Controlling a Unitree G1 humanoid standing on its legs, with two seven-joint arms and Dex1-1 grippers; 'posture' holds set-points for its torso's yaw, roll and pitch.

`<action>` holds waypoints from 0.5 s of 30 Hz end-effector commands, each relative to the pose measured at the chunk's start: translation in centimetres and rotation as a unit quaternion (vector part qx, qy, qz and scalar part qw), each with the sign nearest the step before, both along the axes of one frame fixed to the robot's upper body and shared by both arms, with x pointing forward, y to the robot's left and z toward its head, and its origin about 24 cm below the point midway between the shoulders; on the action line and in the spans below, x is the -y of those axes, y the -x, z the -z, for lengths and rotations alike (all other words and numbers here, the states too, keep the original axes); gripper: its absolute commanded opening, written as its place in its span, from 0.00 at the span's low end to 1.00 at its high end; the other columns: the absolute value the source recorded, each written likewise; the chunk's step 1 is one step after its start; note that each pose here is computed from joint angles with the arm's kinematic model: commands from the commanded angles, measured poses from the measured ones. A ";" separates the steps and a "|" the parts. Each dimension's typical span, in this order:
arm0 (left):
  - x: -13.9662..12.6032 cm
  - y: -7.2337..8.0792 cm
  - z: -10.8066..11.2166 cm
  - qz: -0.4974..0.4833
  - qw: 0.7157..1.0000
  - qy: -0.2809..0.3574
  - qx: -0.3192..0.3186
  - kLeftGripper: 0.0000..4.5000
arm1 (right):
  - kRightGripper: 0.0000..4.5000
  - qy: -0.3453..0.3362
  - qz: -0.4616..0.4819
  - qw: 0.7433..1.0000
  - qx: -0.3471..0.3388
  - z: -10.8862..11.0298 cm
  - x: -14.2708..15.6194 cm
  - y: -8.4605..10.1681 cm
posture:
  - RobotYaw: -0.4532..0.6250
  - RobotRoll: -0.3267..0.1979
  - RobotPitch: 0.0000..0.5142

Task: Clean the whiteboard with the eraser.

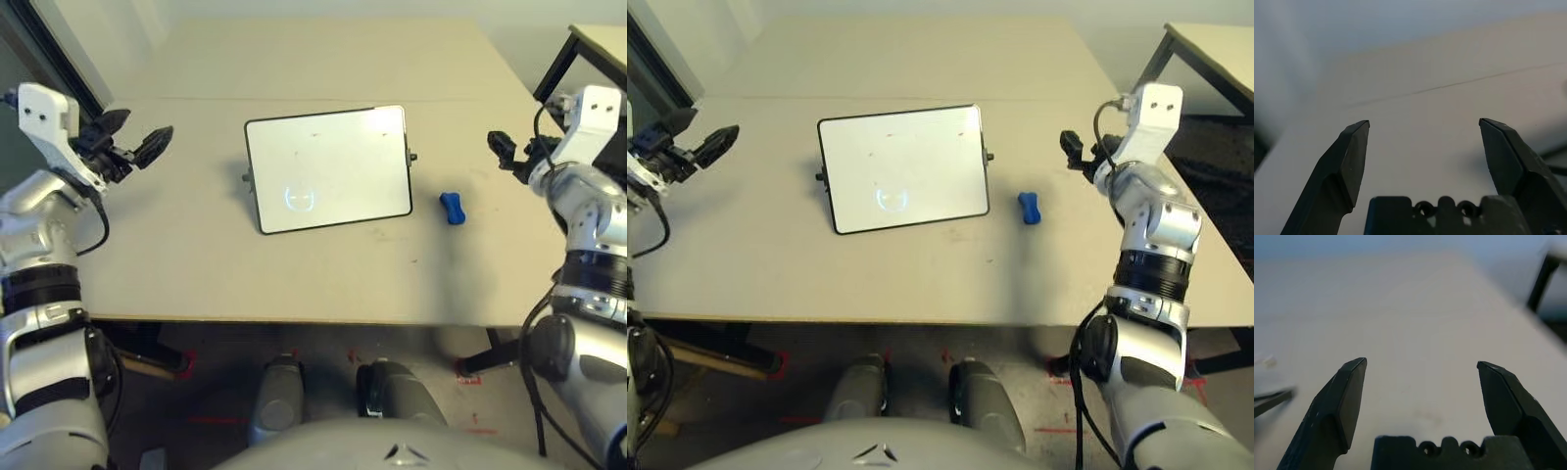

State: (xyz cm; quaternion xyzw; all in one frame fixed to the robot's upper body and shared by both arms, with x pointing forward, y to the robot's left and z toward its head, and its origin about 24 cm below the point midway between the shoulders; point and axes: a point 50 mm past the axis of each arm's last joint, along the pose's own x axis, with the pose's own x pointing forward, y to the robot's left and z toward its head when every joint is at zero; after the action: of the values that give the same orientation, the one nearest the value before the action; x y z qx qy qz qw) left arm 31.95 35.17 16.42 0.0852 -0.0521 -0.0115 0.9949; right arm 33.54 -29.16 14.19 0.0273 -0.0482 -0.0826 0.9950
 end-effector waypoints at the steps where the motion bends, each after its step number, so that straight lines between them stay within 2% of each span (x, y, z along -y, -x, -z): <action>1: -0.4 -0.3 2.2 -0.090 0.996 0.007 -0.004 1.00 | 1.00 0.019 0.072 0.996 0.043 1.2 0.7 0.4 | 0.69 0.62 0.11; 4: -0.1 -0.4 3.5 -0.124 0.992 0.021 0.000 1.00 | 1.00 0.009 0.085 0.995 0.046 2.7 0.4 0.3 | 0.69 0.62 0.10; 8: -0.1 -0.7 3.7 -0.142 0.989 0.028 0.010 1.00 | 1.00 0.020 0.077 0.996 0.035 4.0 0.1 0.1 | 0.68 0.62 0.10; 15: -0.3 -1.0 3.5 -0.165 0.985 0.037 0.012 1.00 | 1.00 -0.013 0.069 0.997 0.021 5.1 0.5 0.1 | 0.69 0.62 0.11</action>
State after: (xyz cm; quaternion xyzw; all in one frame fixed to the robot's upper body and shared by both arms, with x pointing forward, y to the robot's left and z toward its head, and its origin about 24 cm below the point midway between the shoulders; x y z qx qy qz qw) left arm 33.03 35.29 13.11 0.0559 -0.0550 0.1472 0.9860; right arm 33.41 -29.45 9.05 0.0324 -0.0672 -0.1507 0.9858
